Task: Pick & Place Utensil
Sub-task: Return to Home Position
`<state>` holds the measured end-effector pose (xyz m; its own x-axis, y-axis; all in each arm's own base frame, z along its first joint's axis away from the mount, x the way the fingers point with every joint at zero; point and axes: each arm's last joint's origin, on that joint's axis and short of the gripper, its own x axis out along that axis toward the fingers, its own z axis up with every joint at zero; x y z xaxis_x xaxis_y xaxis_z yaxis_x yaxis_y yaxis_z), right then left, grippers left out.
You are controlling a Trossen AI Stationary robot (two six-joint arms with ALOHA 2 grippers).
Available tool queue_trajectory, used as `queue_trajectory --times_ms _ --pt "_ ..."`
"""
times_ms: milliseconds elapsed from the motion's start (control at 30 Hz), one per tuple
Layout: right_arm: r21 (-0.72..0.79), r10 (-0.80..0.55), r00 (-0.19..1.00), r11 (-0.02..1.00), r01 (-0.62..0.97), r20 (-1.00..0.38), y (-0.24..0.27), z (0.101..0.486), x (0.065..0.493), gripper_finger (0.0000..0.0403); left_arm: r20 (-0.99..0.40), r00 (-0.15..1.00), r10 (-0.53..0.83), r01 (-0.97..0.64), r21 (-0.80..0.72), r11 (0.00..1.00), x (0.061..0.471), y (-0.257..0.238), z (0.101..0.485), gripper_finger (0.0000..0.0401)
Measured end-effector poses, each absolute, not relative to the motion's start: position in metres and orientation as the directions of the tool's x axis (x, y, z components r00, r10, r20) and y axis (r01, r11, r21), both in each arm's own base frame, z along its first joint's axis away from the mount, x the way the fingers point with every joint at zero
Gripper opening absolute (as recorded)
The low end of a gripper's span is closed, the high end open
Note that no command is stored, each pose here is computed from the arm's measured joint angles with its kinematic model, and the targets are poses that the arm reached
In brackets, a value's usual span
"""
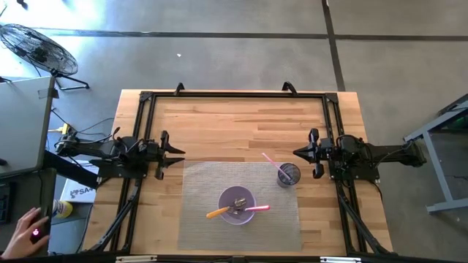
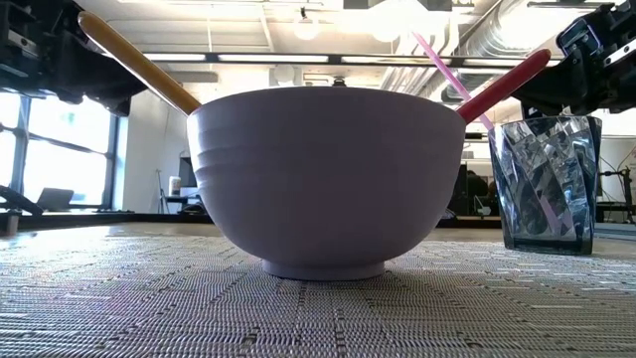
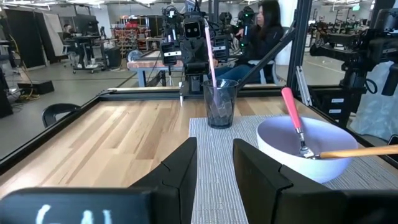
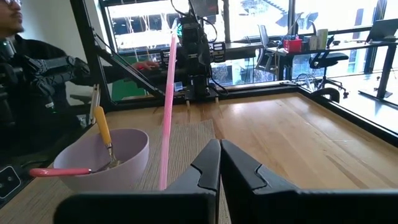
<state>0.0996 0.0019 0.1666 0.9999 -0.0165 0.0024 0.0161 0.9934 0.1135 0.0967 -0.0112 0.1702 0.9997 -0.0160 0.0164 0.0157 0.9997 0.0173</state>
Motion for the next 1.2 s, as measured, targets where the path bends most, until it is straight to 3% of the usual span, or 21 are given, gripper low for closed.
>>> queue_trajectory --times_ms 1200 --pt "0.113 -0.016 1.0 0.993 0.016 0.002 0.0019 0.1666 0.0996 0.0005 0.014 1.0 -0.015 0.015 0.018 1.0 0.0967 -0.0112 0.1699 0.0101"
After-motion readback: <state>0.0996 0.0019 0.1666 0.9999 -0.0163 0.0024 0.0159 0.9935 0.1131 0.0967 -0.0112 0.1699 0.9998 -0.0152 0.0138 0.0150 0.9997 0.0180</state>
